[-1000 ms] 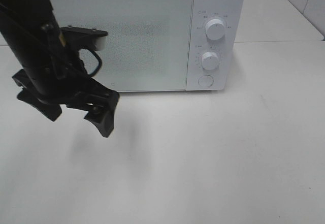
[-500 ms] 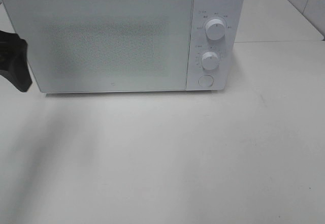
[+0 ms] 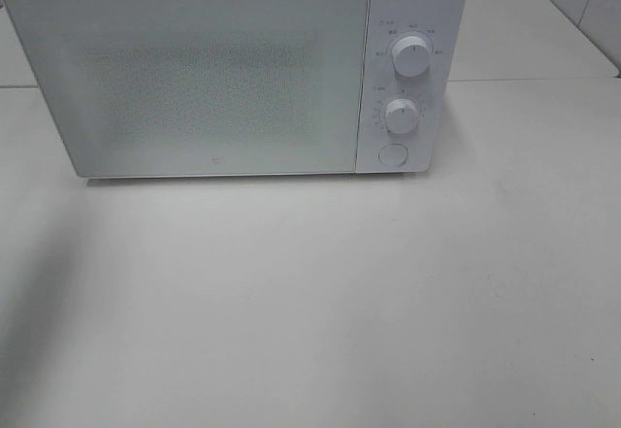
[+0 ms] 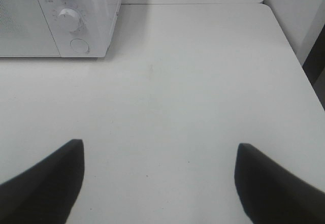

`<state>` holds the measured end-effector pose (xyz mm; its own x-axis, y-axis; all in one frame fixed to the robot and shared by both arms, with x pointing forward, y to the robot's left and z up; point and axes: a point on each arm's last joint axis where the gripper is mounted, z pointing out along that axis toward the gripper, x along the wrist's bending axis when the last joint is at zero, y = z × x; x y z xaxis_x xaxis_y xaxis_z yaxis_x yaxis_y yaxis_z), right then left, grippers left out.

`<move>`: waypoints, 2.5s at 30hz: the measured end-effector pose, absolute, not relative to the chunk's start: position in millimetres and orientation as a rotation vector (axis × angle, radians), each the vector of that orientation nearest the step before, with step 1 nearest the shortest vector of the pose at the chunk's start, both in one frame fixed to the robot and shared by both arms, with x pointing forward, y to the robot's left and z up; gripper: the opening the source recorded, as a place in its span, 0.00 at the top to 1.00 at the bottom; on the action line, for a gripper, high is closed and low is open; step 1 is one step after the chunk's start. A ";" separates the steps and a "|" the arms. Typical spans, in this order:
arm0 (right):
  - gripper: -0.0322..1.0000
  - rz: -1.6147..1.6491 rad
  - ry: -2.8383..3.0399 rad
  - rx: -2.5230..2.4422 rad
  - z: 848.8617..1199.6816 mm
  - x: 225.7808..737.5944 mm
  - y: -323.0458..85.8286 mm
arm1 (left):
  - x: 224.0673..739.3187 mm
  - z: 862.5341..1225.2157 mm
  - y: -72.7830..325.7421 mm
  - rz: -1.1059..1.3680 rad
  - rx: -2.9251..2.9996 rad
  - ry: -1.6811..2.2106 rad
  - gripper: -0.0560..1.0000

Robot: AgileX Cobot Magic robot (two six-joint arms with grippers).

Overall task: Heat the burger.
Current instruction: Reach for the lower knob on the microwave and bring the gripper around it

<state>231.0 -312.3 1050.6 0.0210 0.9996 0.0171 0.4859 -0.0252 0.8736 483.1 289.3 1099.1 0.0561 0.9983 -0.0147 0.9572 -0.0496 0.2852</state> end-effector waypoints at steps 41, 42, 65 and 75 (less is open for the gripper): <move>0.24 0.929 1.549 1.598 1050.6 231.0 -312.3 | 282.8 1050.7 297.9 0.710 1.770 1.701 0.01; 0.24 0.929 1.549 1.598 1050.6 231.0 -312.3 | 279.6 1051.6 297.4 0.719 1.754 1.686 0.01; 0.24 0.929 1.549 1.598 1050.6 231.0 -312.3 | 233.3 1056.5 294.9 0.952 1.474 1.567 0.01; 0.24 0.930 1.548 1.600 1050.6 231.0 -312.3 | 233.2 1056.4 294.9 0.954 1.471 1.569 0.01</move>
